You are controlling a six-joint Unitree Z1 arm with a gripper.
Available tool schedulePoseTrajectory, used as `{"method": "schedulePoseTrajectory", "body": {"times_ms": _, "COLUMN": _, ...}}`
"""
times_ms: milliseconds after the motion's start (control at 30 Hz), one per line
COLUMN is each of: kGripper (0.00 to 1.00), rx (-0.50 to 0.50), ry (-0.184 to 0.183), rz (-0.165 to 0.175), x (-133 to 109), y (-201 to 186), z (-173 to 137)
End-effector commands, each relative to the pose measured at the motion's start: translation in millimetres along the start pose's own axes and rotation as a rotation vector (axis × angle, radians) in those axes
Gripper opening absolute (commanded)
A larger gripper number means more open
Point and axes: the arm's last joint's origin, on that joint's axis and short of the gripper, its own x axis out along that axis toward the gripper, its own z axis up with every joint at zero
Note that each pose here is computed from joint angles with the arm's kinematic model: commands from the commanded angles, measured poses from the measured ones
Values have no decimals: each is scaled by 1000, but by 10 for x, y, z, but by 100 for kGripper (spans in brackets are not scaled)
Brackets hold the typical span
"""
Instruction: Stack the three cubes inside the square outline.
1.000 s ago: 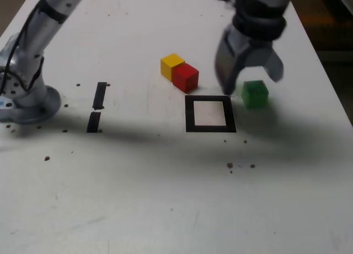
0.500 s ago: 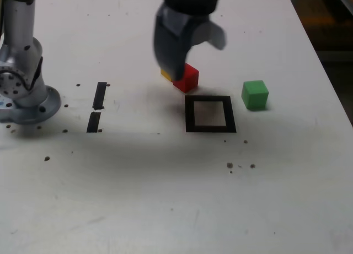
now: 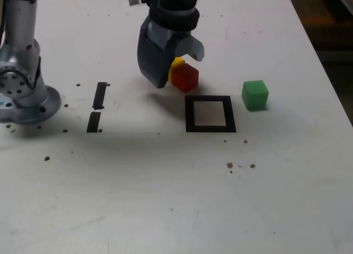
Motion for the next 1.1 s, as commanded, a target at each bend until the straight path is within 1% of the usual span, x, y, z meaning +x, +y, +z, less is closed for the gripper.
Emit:
{"method": "schedulePoseTrajectory", "body": {"times_ms": 0, "kGripper": 98, "rx": -4, "ry": 2, "rz": -3, "x": 12, "y": -23, "z": 53}}
{"method": "schedulePoseTrajectory", "body": {"times_ms": 133, "kGripper": 94, "rx": -6, "ry": 10, "rz": -10, "x": 53, "y": -70, "z": 135}}
{"method": "schedulePoseTrajectory", "body": {"times_ms": 367, "kGripper": 83, "rx": -19, "ry": 26, "rz": -15, "x": 118, "y": -96, "z": 203}}
{"method": "schedulePoseTrajectory", "body": {"times_ms": 467, "kGripper": 76, "rx": -28, "ry": 31, "rz": -16, "x": 131, "y": -77, "z": 215}}
{"method": "schedulePoseTrajectory", "body": {"times_ms": 600, "kGripper": 62, "rx": -36, "ry": 33, "rz": -22, "x": 141, "y": -61, "z": 232}}
{"method": "schedulePoseTrajectory", "body": {"times_ms": 733, "kGripper": 54, "rx": -38, "ry": 30, "rz": -28, "x": 151, "y": -59, "z": 243}}
{"method": "schedulePoseTrajectory", "body": {"times_ms": 933, "kGripper": 47, "rx": -35, "ry": 17, "rz": -38, "x": 199, "y": -77, "z": 287}}
{"method": "schedulePoseTrajectory", "body": {"times_ms": 1067, "kGripper": 36, "rx": -29, "ry": -3, "rz": -39, "x": 206, "y": -84, "z": 308}}
